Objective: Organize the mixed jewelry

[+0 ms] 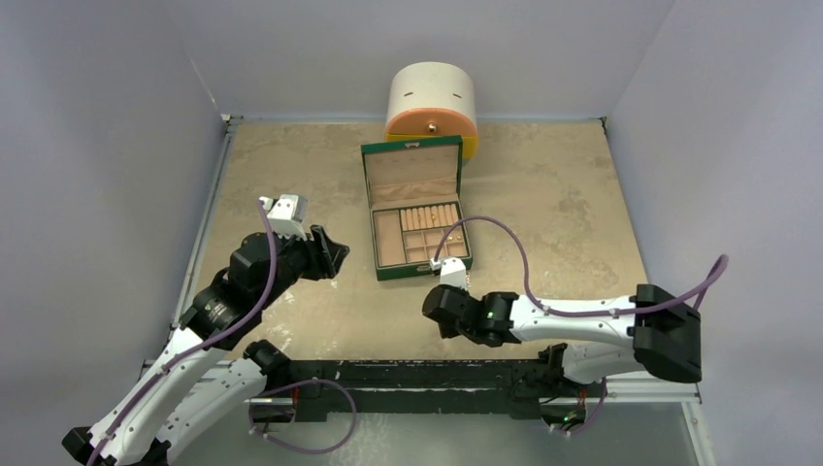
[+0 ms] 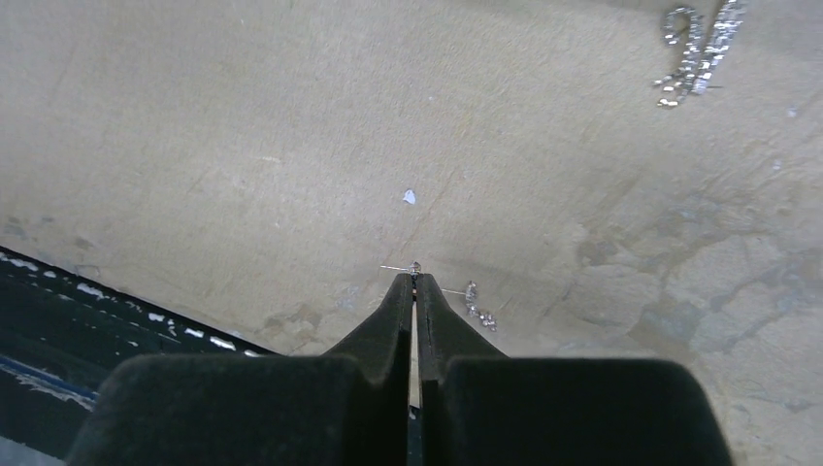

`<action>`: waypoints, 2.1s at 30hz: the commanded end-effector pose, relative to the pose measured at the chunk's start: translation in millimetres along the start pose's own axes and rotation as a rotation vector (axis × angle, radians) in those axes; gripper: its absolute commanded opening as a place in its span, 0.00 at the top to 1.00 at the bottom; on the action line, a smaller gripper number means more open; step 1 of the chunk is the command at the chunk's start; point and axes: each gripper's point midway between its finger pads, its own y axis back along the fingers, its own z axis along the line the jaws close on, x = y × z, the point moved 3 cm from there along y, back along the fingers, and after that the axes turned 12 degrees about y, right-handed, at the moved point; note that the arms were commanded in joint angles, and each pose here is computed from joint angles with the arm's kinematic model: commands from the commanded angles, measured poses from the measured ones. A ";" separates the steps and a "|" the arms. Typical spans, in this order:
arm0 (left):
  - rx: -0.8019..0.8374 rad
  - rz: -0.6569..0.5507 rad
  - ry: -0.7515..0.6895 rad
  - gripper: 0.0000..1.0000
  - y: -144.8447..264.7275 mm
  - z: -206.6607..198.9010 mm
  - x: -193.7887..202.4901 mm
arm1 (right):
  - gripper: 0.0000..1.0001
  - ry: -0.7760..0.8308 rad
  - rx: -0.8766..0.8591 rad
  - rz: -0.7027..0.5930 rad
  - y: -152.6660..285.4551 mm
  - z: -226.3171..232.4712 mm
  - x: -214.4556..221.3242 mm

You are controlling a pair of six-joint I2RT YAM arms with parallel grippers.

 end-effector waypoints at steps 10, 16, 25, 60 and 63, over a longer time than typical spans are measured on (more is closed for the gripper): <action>0.026 -0.047 0.003 0.47 4.2 -7.5 -13.2 | 1.00 -0.062 0.142 -0.193 48.4 -28.0 -56.2; 0.029 -0.046 0.003 0.47 4.5 -8.0 -13.3 | 1.00 -0.014 0.200 -0.251 55.3 -33.5 -86.5; 0.029 -0.050 0.002 0.47 5.1 -7.9 -14.1 | 1.00 0.007 0.188 -0.302 48.0 -39.8 -143.8; 0.024 -0.061 0.003 0.47 6.4 -7.0 -15.9 | 1.00 -0.065 0.209 -0.186 -82.7 -78.1 -192.8; 0.023 -0.061 0.003 0.47 6.3 -7.0 -16.1 | 1.00 -0.075 0.221 -0.172 -88.6 -82.4 -189.7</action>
